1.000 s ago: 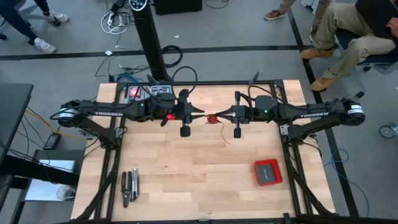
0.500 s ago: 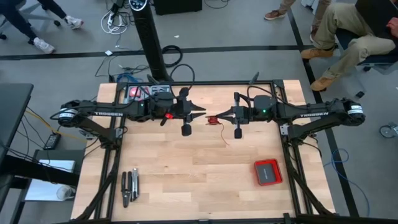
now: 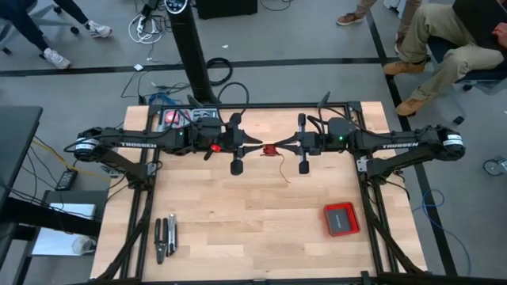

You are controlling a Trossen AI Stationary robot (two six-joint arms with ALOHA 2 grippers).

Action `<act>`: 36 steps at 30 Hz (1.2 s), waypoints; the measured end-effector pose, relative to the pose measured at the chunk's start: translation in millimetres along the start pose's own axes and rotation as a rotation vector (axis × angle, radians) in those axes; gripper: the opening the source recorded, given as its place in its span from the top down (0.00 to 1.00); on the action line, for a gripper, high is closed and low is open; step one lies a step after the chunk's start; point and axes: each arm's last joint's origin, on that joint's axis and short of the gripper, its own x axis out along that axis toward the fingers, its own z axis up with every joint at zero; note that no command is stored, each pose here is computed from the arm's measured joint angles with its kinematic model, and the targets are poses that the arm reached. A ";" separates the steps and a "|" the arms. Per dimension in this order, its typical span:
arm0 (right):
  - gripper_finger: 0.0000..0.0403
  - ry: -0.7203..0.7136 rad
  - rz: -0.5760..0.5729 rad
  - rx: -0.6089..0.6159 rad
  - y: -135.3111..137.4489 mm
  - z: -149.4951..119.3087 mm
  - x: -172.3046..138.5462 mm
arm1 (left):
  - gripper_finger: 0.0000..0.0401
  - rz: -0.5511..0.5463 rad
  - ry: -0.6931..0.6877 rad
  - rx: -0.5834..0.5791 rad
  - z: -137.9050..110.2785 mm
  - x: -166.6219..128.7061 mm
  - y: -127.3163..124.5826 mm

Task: Coil cords
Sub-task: Coil the red wire onto the spool

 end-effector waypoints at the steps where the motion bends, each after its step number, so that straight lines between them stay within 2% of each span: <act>1: 1.00 -0.012 0.008 -0.001 0.1 0.9 0.0 | 0.83 0.000 -0.002 0.000 0.2 0.0 0.0; 13: 1.00 -0.097 0.008 -0.001 -1.7 8.6 -0.4 | 0.84 0.019 -0.059 0.000 5.7 -0.1 0.7; 17: 1.00 -0.097 0.006 0.000 -1.6 8.1 0.9 | 0.96 0.014 -0.081 0.001 7.0 1.8 -0.7; 21: 0.98 -0.093 0.008 0.003 -1.3 7.1 2.1 | 0.99 0.009 -0.080 0.007 5.6 2.7 -1.2; 25: 0.92 -0.103 0.005 0.045 -1.6 8.1 2.0 | 0.99 0.014 -0.082 -0.001 5.9 2.7 -1.0; 31: 0.77 -0.122 -0.003 0.071 -3.2 12.7 -3.3 | 1.00 0.016 -0.093 -0.007 7.2 2.6 -0.8; 36: 0.69 -0.157 -0.125 0.042 -10.1 28.1 -25.8 | 1.00 0.047 -0.105 -0.059 9.9 0.9 1.0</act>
